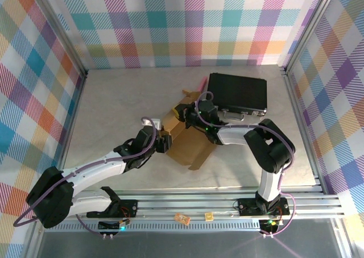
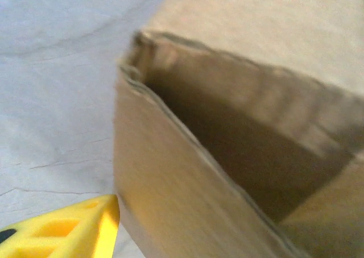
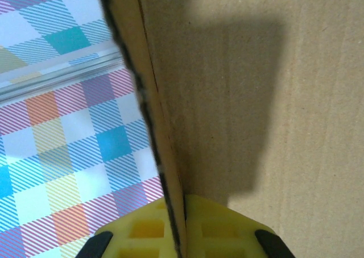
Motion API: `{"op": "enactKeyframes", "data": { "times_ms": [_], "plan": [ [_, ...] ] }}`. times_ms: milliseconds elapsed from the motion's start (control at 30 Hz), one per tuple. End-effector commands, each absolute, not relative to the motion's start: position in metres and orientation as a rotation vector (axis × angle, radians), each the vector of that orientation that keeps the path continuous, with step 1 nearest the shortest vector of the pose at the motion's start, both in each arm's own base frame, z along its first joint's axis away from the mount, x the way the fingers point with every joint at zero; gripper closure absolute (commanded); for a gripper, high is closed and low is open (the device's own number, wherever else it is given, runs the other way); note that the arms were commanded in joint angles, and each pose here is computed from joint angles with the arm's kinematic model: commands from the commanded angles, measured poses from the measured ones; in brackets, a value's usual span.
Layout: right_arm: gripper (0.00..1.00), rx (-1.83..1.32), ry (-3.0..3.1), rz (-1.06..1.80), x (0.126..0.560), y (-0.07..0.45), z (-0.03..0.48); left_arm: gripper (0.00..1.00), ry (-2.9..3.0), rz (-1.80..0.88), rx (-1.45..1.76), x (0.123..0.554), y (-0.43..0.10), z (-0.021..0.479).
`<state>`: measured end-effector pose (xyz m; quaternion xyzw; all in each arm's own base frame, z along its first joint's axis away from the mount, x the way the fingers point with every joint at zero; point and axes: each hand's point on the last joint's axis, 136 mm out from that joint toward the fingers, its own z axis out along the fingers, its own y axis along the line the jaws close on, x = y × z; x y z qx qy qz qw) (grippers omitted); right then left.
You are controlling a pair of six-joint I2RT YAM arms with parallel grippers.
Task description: Fold the paper box
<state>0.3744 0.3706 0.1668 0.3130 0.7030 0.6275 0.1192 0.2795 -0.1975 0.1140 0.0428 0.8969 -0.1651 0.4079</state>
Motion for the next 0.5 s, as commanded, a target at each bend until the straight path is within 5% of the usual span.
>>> {"op": "enactKeyframes", "data": {
  "times_ms": [0,467],
  "plan": [
    [1.00,0.932,2.047,1.878,0.367,0.387,0.167,0.41,2.241,-0.296,-0.013,0.277,-0.168,0.110],
    [1.00,0.829,2.048,1.891,0.372,0.414,0.147,0.32,2.178,-0.218,-0.119,0.269,-0.126,0.104]
  ]
}}
